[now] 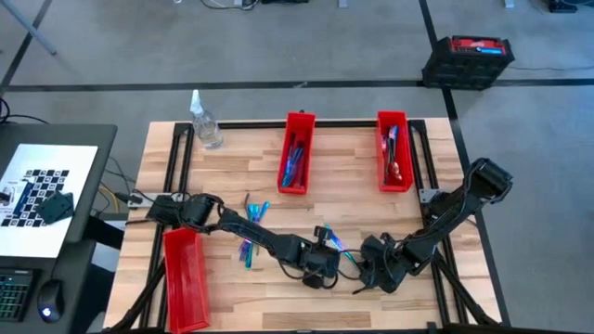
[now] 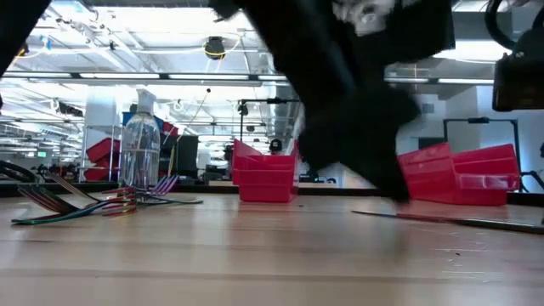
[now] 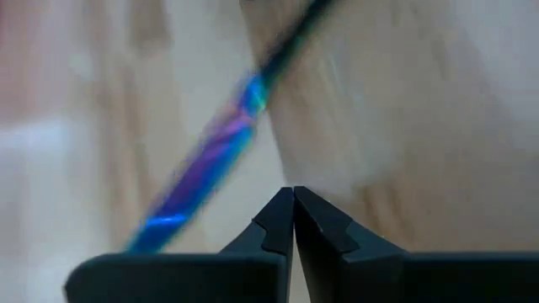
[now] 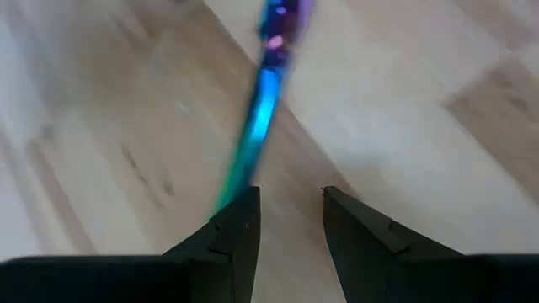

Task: Sort silverware

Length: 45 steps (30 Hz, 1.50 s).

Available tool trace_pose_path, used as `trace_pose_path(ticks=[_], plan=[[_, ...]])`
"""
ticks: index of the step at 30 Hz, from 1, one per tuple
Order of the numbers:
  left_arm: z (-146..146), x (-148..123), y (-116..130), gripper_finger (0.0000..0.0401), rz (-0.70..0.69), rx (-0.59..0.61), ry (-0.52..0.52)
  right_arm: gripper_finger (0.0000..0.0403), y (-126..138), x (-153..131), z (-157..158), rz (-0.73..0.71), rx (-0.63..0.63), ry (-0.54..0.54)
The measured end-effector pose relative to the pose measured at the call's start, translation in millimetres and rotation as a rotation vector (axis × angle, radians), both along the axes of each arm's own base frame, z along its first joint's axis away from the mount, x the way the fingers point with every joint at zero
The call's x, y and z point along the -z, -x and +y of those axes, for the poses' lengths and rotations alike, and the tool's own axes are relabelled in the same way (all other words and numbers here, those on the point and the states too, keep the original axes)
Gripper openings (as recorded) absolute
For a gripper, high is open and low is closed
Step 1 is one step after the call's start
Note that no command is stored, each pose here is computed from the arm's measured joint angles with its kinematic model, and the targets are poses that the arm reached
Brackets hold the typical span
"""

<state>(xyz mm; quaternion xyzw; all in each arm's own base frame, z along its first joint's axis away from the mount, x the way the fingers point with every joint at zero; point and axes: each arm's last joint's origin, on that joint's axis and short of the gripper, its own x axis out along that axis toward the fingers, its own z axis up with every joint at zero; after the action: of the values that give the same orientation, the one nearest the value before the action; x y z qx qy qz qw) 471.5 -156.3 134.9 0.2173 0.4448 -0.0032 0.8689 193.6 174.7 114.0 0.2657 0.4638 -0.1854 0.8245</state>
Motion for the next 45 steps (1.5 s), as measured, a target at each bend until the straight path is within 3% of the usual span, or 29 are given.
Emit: trace_pose_path(ticks=[21,31,37,45], plan=[[39.0,8.7,-20.0,0.0000,-0.049,-0.015,-0.069,0.0118,-12.7,2.8,8.3,-0.091,0.010,-0.109],[39.7,3.9,-18.5,0.0000,-0.037,0.004,-0.087,0.0118,-17.0,-5.7,8.7,-0.118,-0.023,-0.130],[28.5,-27.6,-10.7,0.0000,-0.043,0.160,-0.184,0.0118,-12.2,-35.1,2.2,-0.160,-0.020,-0.158],[47.5,-29.4,-16.1,0.0054,-0.003,0.366,-0.223,0.0118,-5.0,-34.6,-26.2,-0.107,0.185,-0.107]])
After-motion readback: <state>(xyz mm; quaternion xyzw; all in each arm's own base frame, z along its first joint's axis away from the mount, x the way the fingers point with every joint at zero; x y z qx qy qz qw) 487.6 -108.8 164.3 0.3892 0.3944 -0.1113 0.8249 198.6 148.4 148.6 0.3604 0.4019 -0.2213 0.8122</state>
